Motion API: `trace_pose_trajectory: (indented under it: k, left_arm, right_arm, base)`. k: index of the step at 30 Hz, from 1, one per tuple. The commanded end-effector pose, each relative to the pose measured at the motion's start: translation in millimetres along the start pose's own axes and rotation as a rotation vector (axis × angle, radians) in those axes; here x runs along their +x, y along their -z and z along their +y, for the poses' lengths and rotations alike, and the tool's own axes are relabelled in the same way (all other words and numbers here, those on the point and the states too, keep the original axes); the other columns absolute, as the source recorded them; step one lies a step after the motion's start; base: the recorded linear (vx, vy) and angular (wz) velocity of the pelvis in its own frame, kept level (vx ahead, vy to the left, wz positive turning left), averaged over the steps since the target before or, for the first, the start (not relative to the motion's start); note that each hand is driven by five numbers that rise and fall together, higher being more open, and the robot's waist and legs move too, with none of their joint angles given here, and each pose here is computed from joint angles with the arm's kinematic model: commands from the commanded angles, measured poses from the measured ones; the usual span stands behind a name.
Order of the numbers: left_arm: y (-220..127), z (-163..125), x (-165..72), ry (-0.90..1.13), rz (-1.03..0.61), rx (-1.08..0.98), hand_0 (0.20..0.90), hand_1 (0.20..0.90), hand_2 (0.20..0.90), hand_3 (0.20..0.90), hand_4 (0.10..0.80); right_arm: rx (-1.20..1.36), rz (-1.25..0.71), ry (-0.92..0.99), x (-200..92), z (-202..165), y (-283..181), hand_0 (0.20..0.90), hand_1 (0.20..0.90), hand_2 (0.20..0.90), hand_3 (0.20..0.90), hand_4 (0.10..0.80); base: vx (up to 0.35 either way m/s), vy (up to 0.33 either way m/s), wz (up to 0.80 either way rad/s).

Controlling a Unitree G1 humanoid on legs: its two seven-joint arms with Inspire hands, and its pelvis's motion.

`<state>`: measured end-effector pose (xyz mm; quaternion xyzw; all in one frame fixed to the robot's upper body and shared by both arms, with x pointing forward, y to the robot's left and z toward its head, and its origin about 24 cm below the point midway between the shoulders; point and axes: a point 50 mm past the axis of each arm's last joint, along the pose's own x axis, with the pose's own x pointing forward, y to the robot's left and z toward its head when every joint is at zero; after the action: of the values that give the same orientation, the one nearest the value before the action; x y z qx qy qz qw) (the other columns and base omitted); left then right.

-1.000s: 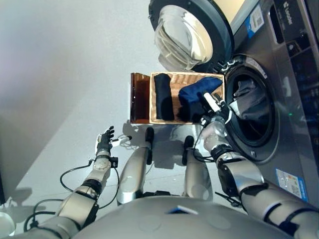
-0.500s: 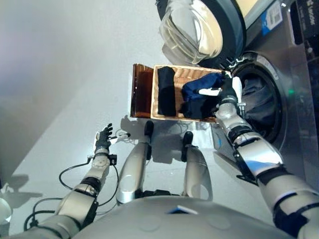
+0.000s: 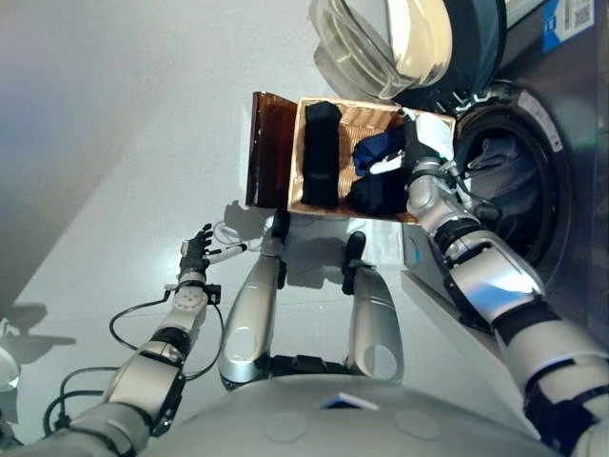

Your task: Pick up the clothes and place them into the washing machine

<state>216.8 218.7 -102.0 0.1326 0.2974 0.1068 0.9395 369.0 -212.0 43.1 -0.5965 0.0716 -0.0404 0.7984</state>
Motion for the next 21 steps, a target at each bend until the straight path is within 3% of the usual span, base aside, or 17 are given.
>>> trace_pose_trajectory:
  k: [1,10,21]
  left_arm:
    - [-1,27,1,-0.068,-0.047,0.036,0.900,0.900,0.900,0.900,0.800]
    - [-8,20,2,-0.033,-0.081,0.035,0.900,0.900,0.900,0.900,0.800]
    - [-12,11,3,-0.025,-0.091,0.009,0.900,0.900,0.900,0.900,0.800]
  right_arm:
    - [-0.245,-0.092,0.106,8,-34,9,0.900,0.900,0.900,0.900,0.800]
    - [-0.709,-0.161,0.076,3,-30,28,0.900,0.900,0.900,0.900,0.800]
    - [-0.787,-0.137,0.112,8,-41,26,0.900,0.900,0.900,0.900,0.800]
  base:
    - [0.000,0.000,0.00]
    - [-0.019,-0.008,-0.02]
    - [-0.016,-0.012,-0.02]
